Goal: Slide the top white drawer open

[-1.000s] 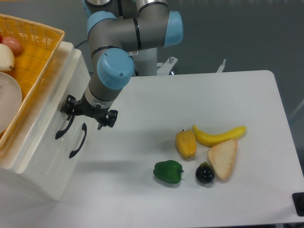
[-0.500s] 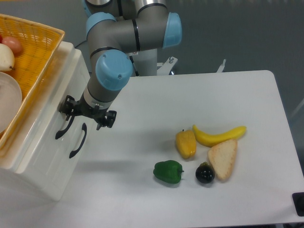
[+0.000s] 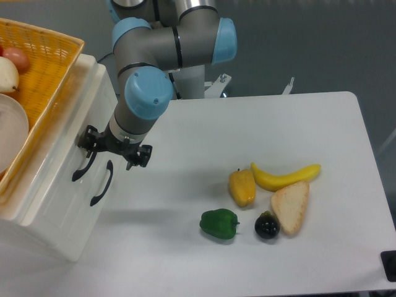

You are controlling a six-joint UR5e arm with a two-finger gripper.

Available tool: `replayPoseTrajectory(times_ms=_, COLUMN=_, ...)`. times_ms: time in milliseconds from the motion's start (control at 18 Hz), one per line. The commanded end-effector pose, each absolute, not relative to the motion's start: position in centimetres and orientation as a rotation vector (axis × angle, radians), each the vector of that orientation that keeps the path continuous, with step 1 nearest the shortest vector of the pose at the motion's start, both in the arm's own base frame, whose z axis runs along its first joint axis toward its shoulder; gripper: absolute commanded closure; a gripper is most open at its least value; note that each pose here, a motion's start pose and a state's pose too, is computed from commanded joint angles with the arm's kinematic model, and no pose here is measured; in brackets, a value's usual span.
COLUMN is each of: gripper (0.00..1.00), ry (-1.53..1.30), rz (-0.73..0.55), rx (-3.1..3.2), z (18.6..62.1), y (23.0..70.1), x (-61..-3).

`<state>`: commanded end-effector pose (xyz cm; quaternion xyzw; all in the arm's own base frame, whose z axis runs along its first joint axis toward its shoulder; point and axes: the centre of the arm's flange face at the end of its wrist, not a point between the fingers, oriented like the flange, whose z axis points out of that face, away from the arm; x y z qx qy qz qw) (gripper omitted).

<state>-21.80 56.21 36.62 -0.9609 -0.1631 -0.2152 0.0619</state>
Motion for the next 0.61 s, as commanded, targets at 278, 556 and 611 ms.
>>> replayPoseTrajectory(times_ms=278, gripper=0.0, ry=-0.49, rz=-0.642, rx=-2.907, z=36.56, y=56.24, x=-21.88)
replayPoseTrajectory(times_ms=556, gripper=0.0, ry=-0.485, rz=-0.629, rx=-2.908, z=36.49, y=56.34, x=-22.02)
replayPoseTrajectory(times_ms=611, gripper=0.0, ry=-0.485, rz=-0.629, rx=-2.908, z=36.49, y=56.34, x=-22.02)
